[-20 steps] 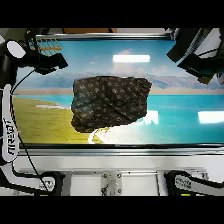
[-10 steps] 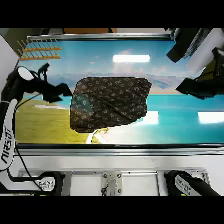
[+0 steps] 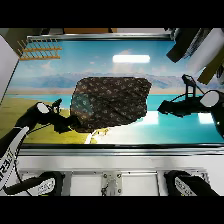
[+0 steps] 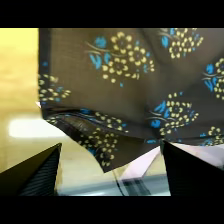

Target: Fold the clothes and pants, and hang the long-sleeved shirts on hangers.

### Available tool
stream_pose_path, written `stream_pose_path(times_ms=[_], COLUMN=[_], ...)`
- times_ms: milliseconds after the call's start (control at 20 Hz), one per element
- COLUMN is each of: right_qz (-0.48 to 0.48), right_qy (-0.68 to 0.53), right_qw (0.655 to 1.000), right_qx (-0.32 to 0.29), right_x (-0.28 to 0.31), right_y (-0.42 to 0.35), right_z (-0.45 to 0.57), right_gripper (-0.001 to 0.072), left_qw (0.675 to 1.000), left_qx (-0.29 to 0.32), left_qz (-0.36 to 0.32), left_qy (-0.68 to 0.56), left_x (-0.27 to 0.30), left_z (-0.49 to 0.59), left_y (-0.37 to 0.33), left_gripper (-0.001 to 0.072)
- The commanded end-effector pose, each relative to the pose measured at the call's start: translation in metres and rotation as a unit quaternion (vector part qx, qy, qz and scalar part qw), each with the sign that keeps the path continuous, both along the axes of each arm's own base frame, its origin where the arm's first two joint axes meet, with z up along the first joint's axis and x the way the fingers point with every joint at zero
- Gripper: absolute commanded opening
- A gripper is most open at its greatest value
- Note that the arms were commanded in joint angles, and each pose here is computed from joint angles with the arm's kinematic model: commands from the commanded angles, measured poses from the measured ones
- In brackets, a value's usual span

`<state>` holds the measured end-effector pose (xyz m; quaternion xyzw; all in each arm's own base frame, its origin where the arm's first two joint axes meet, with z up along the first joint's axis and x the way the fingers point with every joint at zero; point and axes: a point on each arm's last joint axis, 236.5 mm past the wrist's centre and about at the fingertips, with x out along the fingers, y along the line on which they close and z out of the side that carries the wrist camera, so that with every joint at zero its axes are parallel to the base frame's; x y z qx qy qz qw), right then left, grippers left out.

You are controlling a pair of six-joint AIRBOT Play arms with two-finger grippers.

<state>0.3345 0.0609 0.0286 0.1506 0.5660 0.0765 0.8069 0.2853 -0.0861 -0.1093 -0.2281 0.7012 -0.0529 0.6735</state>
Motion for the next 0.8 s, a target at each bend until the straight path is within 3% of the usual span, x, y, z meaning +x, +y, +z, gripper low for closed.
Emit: stream_pose_path(times_ms=[0,100,150,250,300,650,700,750], right_qz=[0.001,0.012,0.013,-0.006,-0.029,-0.092,-0.092,-0.092], right_qy=[0.015,0.034,0.04,0.04,0.039,0.04,0.042,0.043], right_qw=[1.0,0.999,0.999,0.999,0.998,0.992,0.991,0.991], right_qx=[0.007,0.016,0.02,0.028,0.035,0.078,0.082,0.082], right_x=[0.0,0.002,0.006,0.023,0.032,0.058,0.058,0.058], right_y=[0.027,0.045,0.053,0.059,0.059,0.069,0.07,0.071], right_z=[-0.033,-0.057,-0.069,-0.093,-0.103,-0.138,-0.14,-0.141], right_gripper=[0.0567,0.0663,0.0664,0.0663,0.0663,0.0662,0.0619,0.0476], left_qw=[1.0,0.999,0.999,0.999,0.999,0.999,0.999,0.999], left_qx=[0.0,0.003,0.004,0.001,0.001,-0.002,-0.001,-0.001], left_qz=[0.003,0.001,0.004,0.006,0.008,0.016,0.016,0.016], left_qy=[-0.031,-0.043,-0.047,-0.047,-0.046,-0.036,-0.036,-0.036], left_x=[0.004,0.009,0.011,0.012,0.012,0.009,0.009,0.009], left_z=[-0.01,-0.01,-0.01,-0.009,-0.009,-0.009,-0.009,-0.009], left_y=[-0.015,-0.018,-0.018,-0.018,-0.017,-0.008,-0.008,-0.008], left_gripper=[0.0675,0.0673,0.0642,0.0118,0.0003,0.0003,0.0003,0.0003])
